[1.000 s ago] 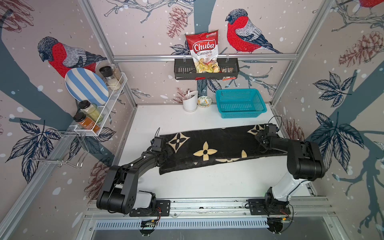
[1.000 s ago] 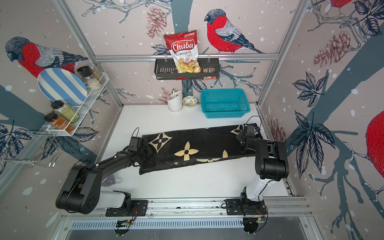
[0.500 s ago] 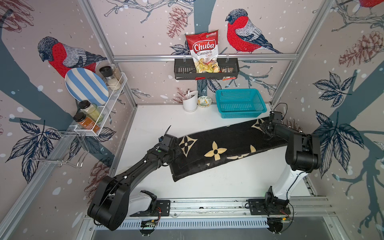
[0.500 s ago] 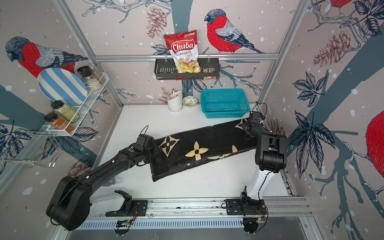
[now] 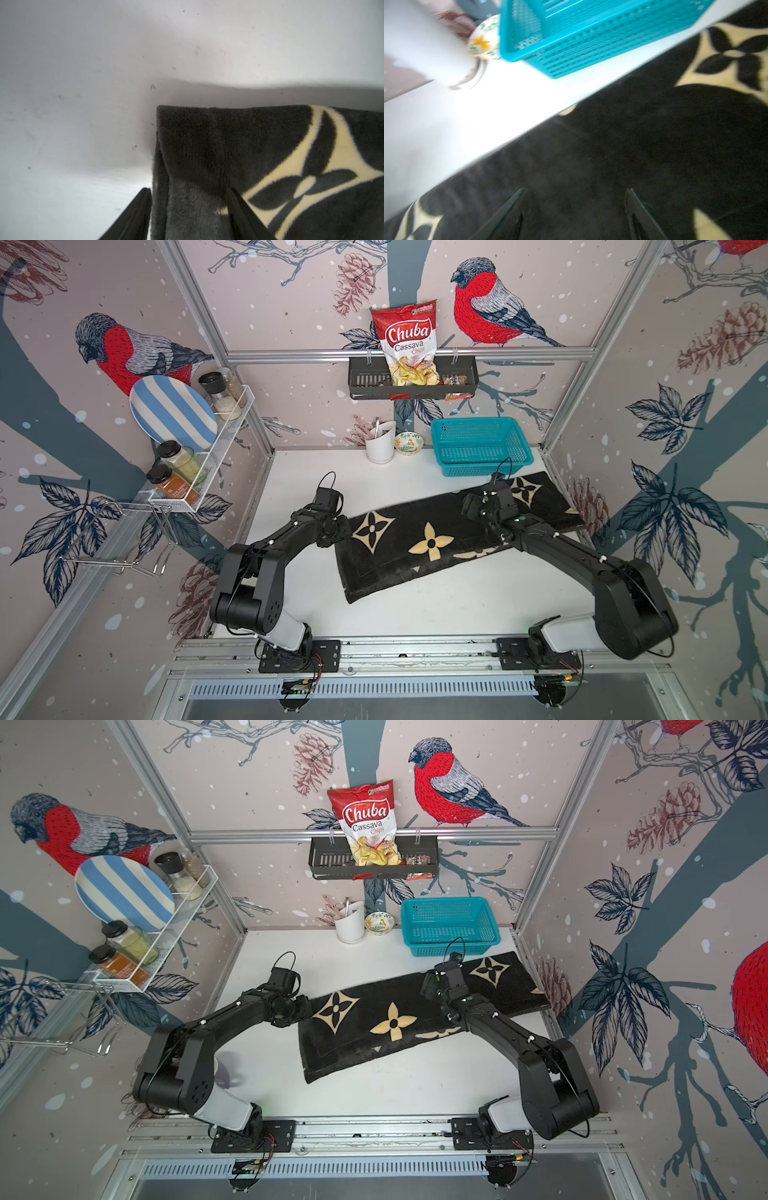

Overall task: Roll up the pillowcase
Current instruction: Roll the pillowcase at the center of the board.

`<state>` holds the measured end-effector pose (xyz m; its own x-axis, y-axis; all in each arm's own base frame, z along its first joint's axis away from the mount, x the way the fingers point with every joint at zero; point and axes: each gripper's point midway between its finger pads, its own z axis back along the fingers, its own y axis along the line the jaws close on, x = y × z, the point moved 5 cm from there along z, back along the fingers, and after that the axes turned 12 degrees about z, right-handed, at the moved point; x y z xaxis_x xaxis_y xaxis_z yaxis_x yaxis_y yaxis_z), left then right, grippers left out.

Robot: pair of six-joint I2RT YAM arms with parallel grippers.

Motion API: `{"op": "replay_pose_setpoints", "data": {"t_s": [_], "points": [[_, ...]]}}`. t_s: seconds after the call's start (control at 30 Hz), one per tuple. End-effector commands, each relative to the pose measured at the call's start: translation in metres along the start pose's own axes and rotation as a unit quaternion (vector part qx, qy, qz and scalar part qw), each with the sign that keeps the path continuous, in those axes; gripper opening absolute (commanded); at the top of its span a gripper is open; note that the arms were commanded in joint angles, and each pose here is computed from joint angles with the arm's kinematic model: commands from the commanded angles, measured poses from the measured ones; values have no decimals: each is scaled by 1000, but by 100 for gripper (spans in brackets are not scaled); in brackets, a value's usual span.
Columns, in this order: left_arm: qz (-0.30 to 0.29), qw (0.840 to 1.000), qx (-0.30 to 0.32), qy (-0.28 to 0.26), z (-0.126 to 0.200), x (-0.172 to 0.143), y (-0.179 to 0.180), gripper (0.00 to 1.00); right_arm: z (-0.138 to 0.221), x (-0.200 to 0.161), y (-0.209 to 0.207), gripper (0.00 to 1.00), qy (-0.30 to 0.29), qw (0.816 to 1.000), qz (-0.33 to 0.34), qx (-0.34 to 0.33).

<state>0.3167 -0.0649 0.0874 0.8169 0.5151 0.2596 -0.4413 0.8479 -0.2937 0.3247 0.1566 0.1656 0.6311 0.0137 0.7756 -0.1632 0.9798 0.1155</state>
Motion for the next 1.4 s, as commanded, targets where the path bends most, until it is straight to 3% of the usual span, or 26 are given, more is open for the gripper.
{"op": "replay_pose_setpoints", "data": {"t_s": [0.0,0.17,0.37,0.53,0.67,0.87,1.1,1.23,1.37], "points": [[-21,1000,-1,-6,-5,12,3,60,17,-4,55,78,-45,995,62,56],[-14,1000,-8,-8,-12,20,8,60,45,-45,158,78,-81,968,184,151],[-8,1000,-3,3,-20,20,12,59,48,-100,257,75,-47,931,288,220],[2,1000,-7,17,-23,18,14,58,42,-156,317,66,-33,895,384,225],[4,1000,-10,21,-25,16,14,57,40,-187,338,64,-17,878,411,245],[6,999,-28,35,-30,12,11,57,28,-215,340,59,17,868,432,244],[10,998,-35,51,-37,8,10,55,26,-237,340,60,36,858,452,243],[14,997,-32,62,-43,4,12,41,23,-242,336,38,50,858,449,243],[16,998,-30,54,-40,7,12,0,25,-235,338,6,48,859,448,244]]}}
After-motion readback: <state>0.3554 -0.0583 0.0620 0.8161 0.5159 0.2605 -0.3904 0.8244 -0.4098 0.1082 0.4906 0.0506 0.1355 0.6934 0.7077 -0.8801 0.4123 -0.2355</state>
